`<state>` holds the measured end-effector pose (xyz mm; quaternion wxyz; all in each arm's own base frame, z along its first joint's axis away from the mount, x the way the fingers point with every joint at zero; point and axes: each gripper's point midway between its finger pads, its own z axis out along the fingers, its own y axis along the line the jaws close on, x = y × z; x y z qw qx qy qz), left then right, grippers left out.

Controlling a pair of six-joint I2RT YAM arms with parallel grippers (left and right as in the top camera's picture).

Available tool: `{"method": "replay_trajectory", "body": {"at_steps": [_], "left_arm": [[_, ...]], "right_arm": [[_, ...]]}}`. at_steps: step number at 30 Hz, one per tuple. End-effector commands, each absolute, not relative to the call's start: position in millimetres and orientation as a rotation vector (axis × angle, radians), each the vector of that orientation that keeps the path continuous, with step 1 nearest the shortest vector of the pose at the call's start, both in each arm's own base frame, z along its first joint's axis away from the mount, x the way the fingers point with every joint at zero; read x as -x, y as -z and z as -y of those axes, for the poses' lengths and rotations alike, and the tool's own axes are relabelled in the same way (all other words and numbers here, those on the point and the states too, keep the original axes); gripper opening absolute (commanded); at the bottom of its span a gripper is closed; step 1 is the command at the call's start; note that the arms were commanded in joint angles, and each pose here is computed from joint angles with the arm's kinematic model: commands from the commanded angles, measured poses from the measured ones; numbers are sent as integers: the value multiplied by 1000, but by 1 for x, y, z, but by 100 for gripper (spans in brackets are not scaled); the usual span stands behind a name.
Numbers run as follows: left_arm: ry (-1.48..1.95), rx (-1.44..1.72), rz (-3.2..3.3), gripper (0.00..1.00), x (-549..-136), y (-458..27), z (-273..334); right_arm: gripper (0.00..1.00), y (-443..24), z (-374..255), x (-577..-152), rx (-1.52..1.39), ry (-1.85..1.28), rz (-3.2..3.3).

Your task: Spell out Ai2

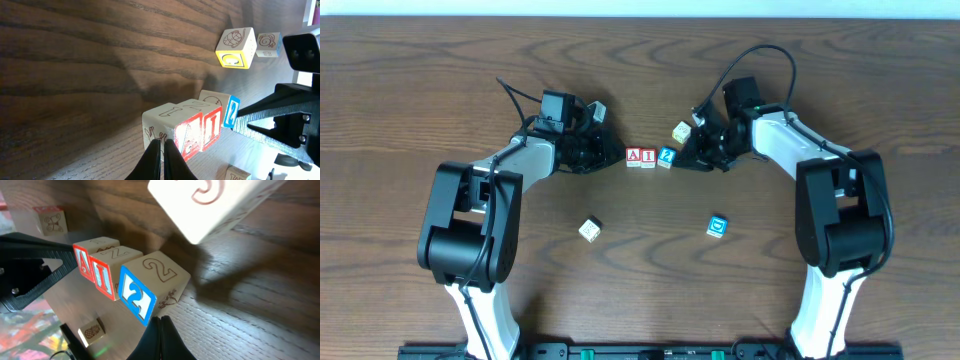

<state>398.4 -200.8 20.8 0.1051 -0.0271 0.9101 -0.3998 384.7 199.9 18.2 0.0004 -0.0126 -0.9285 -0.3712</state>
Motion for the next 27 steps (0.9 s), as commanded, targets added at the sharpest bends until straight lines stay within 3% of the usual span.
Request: {"method": "replay_trajectory", "body": {"at_steps": [1,27], "left_arm": [[1179,94,-2704,5,-395,-12,201],[1180,94,-2704,6,-395,-12,201]], "right_arm": [[1,-17,-206,-380,-27,1194,2899],[1,-11,-194,-398,10,1129,2999]]}}
